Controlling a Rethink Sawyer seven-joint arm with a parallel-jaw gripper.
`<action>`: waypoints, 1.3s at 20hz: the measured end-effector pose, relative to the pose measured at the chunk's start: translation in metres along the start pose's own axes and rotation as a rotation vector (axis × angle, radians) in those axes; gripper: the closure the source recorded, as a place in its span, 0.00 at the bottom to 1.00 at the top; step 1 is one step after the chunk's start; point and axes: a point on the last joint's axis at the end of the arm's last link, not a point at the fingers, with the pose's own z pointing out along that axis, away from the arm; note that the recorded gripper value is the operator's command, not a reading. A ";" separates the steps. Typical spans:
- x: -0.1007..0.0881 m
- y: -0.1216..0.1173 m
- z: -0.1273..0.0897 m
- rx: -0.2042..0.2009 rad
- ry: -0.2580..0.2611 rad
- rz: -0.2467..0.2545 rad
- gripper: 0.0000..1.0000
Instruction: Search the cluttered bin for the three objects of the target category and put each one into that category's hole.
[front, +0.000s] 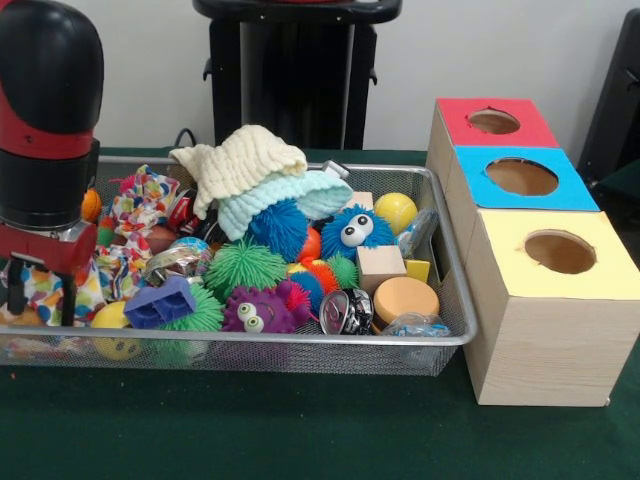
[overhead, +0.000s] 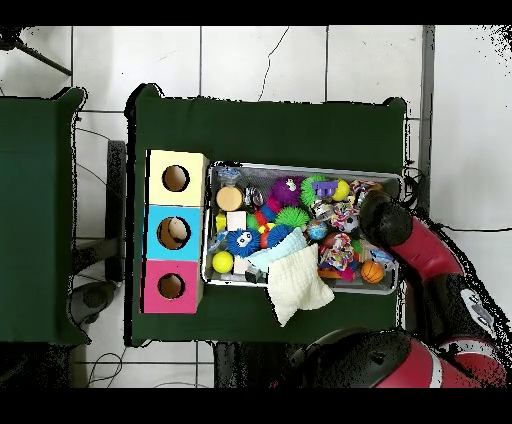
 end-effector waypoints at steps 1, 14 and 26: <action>0.000 -0.002 0.000 0.001 0.000 0.003 0.00; 0.004 -0.029 0.000 -0.001 0.006 0.049 0.00; 0.004 -0.030 0.001 -0.004 0.005 0.051 0.00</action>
